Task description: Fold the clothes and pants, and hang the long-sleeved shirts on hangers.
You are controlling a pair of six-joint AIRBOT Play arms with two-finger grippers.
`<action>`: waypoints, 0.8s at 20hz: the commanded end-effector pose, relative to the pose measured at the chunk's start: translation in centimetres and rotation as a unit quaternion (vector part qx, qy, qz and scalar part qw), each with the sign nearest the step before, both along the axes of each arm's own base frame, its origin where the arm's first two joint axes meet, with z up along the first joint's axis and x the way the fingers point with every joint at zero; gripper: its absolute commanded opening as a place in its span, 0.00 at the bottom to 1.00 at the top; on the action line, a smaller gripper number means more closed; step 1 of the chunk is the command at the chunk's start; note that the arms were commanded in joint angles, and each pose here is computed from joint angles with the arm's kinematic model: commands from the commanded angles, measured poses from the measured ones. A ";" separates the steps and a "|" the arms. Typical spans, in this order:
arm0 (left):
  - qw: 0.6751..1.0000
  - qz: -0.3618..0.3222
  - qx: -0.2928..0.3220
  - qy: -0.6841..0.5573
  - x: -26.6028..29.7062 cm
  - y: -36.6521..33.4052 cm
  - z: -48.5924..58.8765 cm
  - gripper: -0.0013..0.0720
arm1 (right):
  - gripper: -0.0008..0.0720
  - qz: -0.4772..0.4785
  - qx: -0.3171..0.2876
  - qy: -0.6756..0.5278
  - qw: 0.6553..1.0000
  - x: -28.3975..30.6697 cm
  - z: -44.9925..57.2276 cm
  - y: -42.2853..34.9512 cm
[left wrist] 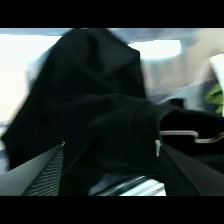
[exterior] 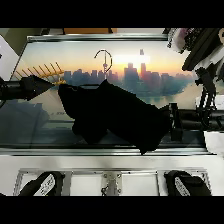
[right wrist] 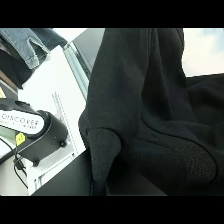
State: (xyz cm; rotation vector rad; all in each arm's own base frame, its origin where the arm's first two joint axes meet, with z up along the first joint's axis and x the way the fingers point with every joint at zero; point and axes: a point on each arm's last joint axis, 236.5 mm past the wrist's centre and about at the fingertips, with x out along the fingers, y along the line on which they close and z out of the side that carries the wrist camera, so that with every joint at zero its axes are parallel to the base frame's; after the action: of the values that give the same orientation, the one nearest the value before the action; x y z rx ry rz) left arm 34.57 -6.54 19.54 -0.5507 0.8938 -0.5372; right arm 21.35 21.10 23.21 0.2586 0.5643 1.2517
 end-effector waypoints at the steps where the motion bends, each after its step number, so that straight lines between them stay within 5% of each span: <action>1: 1.000 0.009 -0.007 -0.011 -0.1 -0.8 -0.2 0.85 | 0.03 0.000 -0.001 -0.001 1.000 0.0 0.0 0.0; 6: 0.993 -0.010 0.117 -0.006 -1.3 -1.6 -0.5 0.85 | 0.03 -0.001 -0.005 0.000 1.000 0.1 -0.2 -0.1; 15: 0.992 -0.054 0.110 0.012 0.5 -5.2 -0.2 0.84 | 0.03 -0.002 -0.019 0.002 1.000 0.1 -0.8 -0.3; 16: 0.992 -0.052 0.114 0.019 0.7 -5.0 -0.1 0.78 | 0.03 -0.003 -0.028 0.003 1.000 0.1 -1.3 -0.4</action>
State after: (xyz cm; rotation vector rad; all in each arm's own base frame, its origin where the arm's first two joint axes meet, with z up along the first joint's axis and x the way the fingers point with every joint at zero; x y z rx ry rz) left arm 34.65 -11.35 19.36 -0.3088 0.9781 -0.5223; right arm 21.42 20.93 22.70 0.2419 0.5787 1.2407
